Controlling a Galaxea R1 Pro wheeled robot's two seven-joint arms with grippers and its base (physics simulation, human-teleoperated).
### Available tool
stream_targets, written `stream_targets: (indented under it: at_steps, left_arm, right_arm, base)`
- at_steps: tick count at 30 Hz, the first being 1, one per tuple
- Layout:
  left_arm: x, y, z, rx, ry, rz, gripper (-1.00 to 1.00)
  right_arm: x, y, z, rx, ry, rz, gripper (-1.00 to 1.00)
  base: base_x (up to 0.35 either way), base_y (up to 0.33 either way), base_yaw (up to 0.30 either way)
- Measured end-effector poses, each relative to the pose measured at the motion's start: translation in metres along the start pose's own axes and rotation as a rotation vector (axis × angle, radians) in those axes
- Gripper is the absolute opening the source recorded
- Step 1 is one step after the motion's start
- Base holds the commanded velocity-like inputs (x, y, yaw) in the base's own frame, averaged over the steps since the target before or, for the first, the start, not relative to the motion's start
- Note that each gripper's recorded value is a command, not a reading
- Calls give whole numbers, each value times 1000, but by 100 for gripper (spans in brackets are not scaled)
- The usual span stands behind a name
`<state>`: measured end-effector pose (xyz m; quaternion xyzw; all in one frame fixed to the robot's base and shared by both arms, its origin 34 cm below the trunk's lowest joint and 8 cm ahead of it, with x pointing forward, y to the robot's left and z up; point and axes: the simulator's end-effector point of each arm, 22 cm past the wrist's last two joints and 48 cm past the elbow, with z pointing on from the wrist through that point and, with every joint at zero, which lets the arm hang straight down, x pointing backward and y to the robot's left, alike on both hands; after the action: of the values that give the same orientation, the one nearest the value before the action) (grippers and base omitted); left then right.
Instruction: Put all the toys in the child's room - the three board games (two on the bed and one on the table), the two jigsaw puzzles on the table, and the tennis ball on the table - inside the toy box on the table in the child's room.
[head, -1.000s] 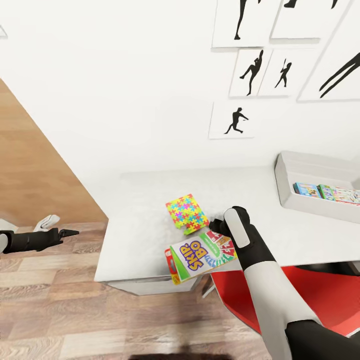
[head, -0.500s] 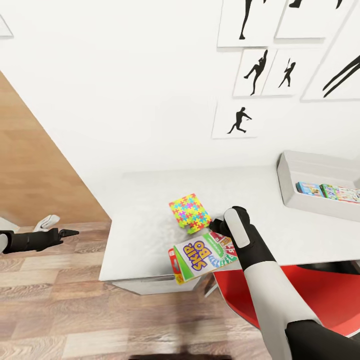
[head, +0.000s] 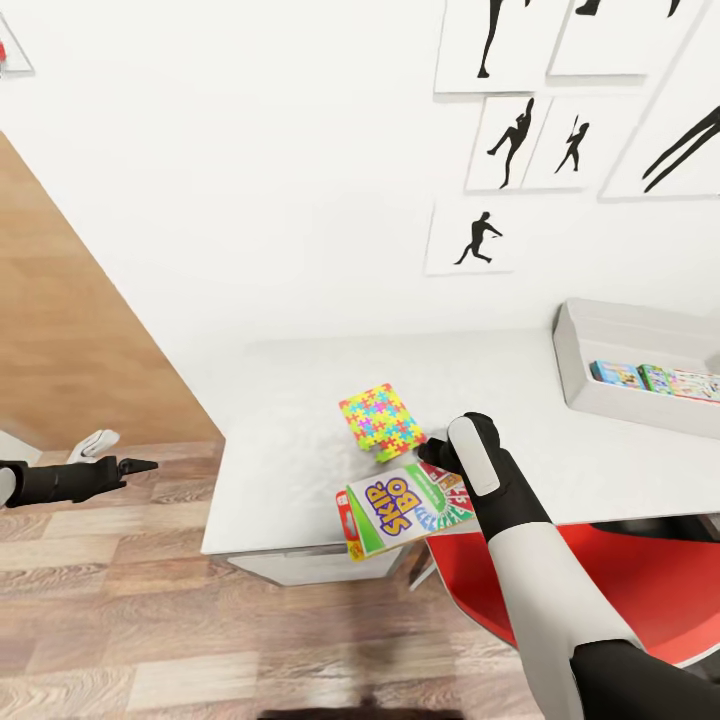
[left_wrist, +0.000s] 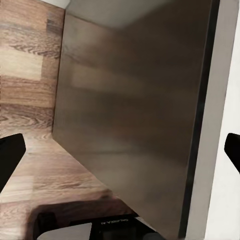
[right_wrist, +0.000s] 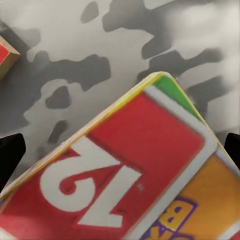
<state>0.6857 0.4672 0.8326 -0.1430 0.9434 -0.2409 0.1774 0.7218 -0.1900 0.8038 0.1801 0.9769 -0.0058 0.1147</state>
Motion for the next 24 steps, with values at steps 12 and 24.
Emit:
stream_targets:
  at_steps: [12, 24]
  left_arm:
    - [0, 0, 0, 0, 0, 0, 100]
    - [0, 0, 0, 0, 0, 0, 100]
  right_arm:
    - [0, 0, 0, 0, 0, 0, 100]
    - [0, 0, 0, 0, 0, 0, 100]
  base:
    - [0, 51, 0]
    - [-63, 8, 0]
